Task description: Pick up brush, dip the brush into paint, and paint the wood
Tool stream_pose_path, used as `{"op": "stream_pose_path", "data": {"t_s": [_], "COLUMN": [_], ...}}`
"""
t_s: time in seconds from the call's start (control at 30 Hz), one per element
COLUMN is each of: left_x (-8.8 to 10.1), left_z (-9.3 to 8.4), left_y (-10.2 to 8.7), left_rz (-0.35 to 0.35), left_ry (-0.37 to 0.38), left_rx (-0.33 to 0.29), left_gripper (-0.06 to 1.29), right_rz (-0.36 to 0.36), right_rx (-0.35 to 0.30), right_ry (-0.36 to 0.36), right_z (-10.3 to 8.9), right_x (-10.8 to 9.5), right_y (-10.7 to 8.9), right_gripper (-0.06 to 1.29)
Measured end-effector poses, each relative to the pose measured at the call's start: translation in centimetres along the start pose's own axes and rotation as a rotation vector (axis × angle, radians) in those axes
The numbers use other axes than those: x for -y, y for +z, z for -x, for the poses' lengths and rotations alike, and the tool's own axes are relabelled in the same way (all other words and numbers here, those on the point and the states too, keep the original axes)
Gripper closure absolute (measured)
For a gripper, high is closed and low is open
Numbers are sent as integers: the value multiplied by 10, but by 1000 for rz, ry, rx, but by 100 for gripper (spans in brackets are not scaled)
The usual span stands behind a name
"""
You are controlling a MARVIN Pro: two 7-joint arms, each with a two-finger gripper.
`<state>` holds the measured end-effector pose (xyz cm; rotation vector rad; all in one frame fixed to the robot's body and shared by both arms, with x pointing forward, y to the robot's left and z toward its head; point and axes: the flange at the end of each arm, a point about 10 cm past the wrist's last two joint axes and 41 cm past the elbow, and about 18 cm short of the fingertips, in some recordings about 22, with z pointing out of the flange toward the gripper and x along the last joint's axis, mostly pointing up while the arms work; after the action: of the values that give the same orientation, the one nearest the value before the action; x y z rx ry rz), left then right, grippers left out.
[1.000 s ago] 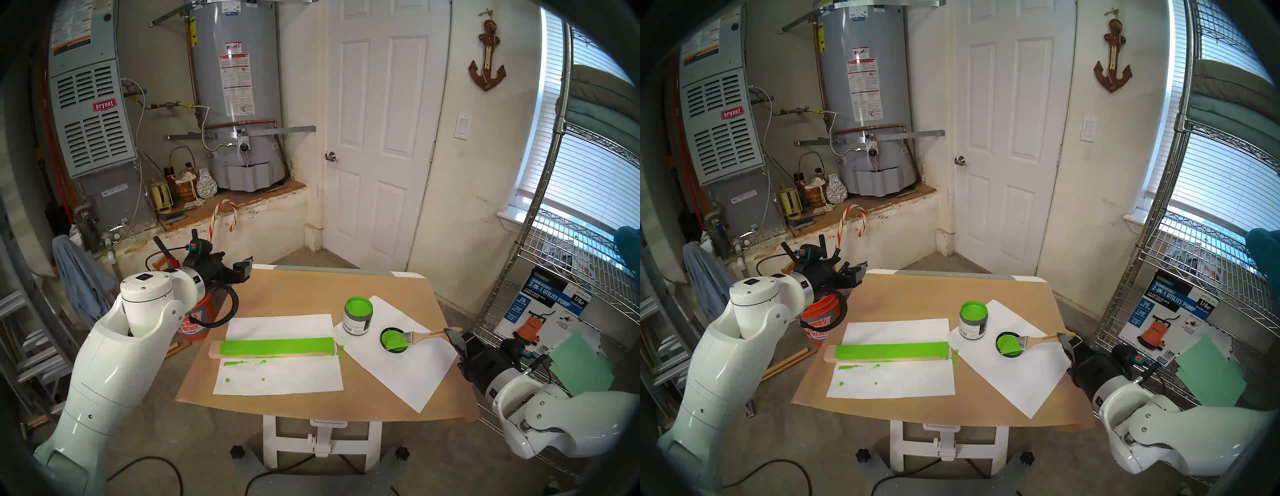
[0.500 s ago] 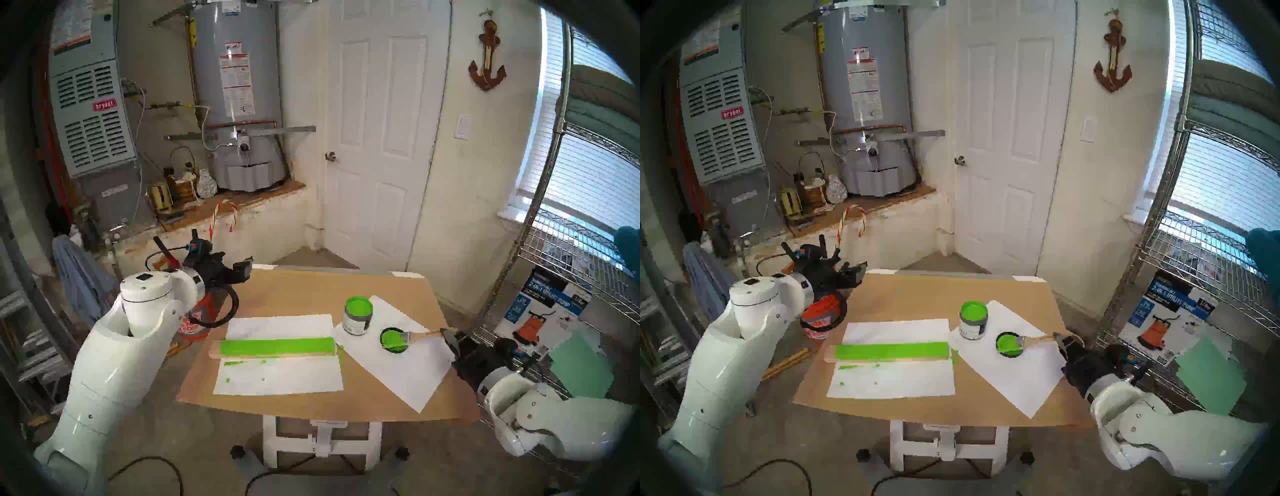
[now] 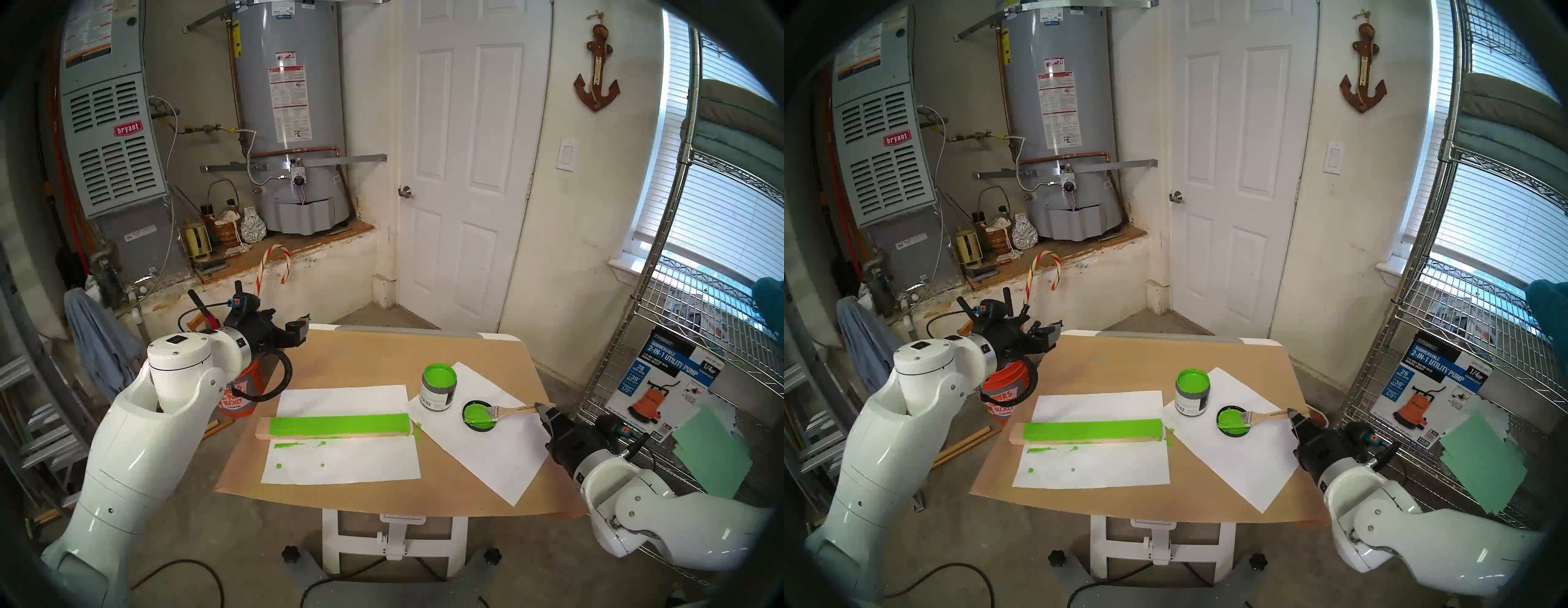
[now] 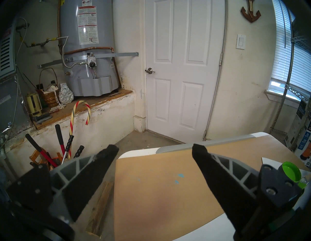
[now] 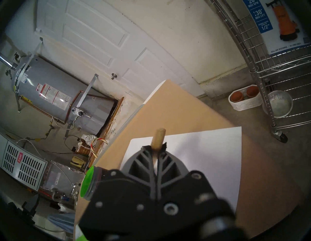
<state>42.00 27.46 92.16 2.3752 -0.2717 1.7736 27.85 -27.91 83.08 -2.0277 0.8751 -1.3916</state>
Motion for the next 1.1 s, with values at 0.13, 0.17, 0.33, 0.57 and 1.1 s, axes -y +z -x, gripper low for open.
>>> {"op": "stream_pose_path", "data": {"t_s": [0.13, 0.17, 0.33, 0.57, 1.1], "left_x": [0, 0, 0, 0, 0], "left_z": [0, 0, 0, 0, 0], "left_y": [0, 0, 0, 0, 0], "left_rz": [0, 0, 0, 0, 0], "left_ry": [0, 0, 0, 0, 0], "left_rx": [0, 0, 0, 0, 0], "left_gripper": [-2, -2, -2, -2, -2], "right_rz": [-3, -5, -21, -31, -19], "right_rx": [-9, -11, -23, -24, -15], "right_ry": [-6, -7, -7, -14, -27], "right_z": [1, 0, -2, -3, -1], "right_x": [1, 1, 5, 7, 1], "right_y": [2, 2, 2, 2, 0], "right_gripper": [125, 125, 125, 121, 89]}}
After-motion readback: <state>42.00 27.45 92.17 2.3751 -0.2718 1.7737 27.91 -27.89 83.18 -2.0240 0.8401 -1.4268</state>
